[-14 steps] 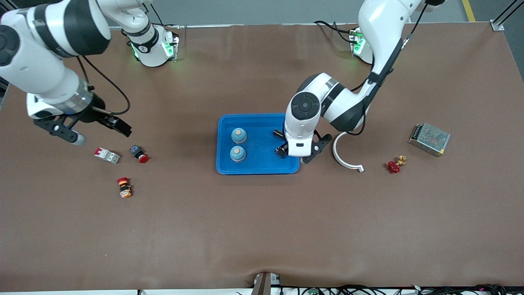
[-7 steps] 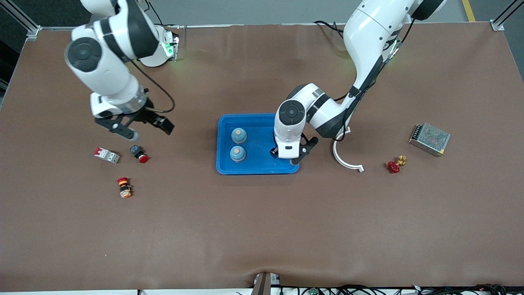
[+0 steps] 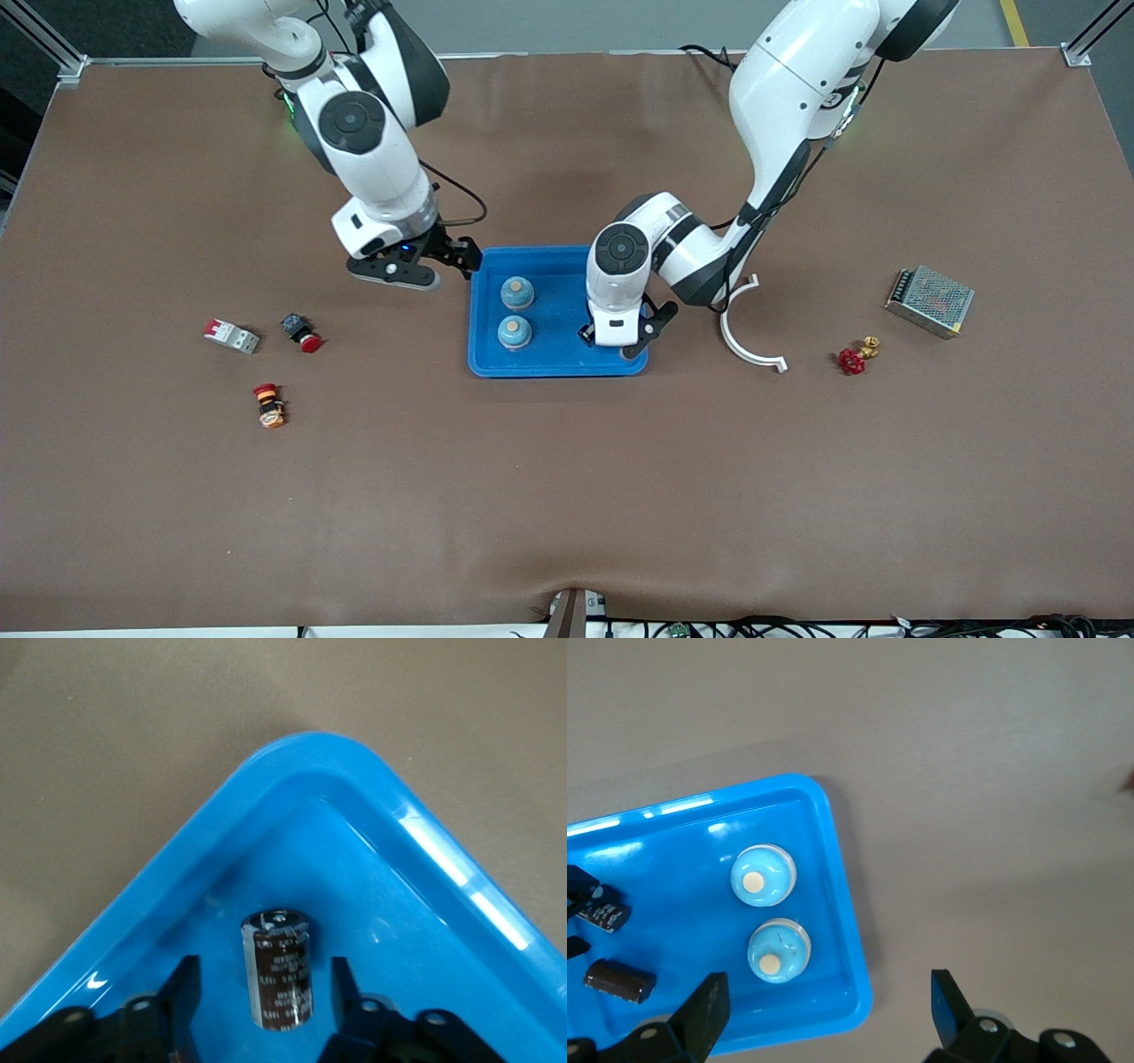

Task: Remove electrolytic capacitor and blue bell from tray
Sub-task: 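Grasp the capacitor with the left gripper while the right gripper reaches the bell, then carry the capacitor toward the white arc while the right gripper grasps the bell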

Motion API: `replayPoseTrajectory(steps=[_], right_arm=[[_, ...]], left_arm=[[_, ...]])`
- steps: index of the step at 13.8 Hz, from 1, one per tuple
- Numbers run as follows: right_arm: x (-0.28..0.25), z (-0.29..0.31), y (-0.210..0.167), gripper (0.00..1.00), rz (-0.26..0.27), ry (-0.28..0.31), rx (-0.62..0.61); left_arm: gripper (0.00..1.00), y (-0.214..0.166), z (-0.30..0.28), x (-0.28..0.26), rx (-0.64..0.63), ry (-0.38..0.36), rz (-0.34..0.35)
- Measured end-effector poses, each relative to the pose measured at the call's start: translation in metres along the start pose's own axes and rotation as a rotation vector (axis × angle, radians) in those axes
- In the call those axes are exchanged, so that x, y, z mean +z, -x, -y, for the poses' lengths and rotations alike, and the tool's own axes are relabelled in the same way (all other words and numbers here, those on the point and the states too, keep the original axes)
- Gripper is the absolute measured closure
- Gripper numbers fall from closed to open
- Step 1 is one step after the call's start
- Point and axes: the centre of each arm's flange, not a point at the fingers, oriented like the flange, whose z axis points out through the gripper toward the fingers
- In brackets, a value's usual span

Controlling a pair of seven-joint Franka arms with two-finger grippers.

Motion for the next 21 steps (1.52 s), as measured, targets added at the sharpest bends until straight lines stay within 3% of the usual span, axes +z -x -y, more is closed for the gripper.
replayPoseTrajectory(steps=[1,4,5,7,11,14,17,21], right_arm=[[0.013,0.002,-0.002,0.0,-0.006,-0.006,-0.004],[0.055,0.009,-0.004,0.0,-0.015,-0.016,-0.015],[0.069,0.012,-0.003,0.0,-0.012,-0.014,-0.021],[0.092,0.02,0.005,0.0,-0.005,-0.008,-0.039],[0.116,0.041,0.029,0.0,0.003,-0.007,-0.085],[0.133,0.058,0.048,0.0,-0.003,-0.021,-0.094],[0.145,0.06,0.053,0.0,0.001,-0.016,-0.098],[0.161,0.057,0.053,0.0,0.018,0.005,-0.095]], left_arm=[[0.35,0.0,0.001,0.004,0.0,-0.005,0.002],[0.64,0.0,0.001,0.008,0.0,-0.008,0.003],[0.66,0.0,0.0,0.007,0.0,-0.006,0.002],[0.66,-0.003,-0.003,0.0,0.014,0.005,-0.019],[0.66,-0.023,-0.006,-0.057,0.075,0.0,-0.138],[0.66,-0.069,0.012,-0.118,0.111,-0.044,-0.176],[0.66,-0.112,0.048,-0.141,0.193,-0.095,-0.185],[0.66,-0.176,0.102,-0.12,0.288,-0.193,-0.141]])
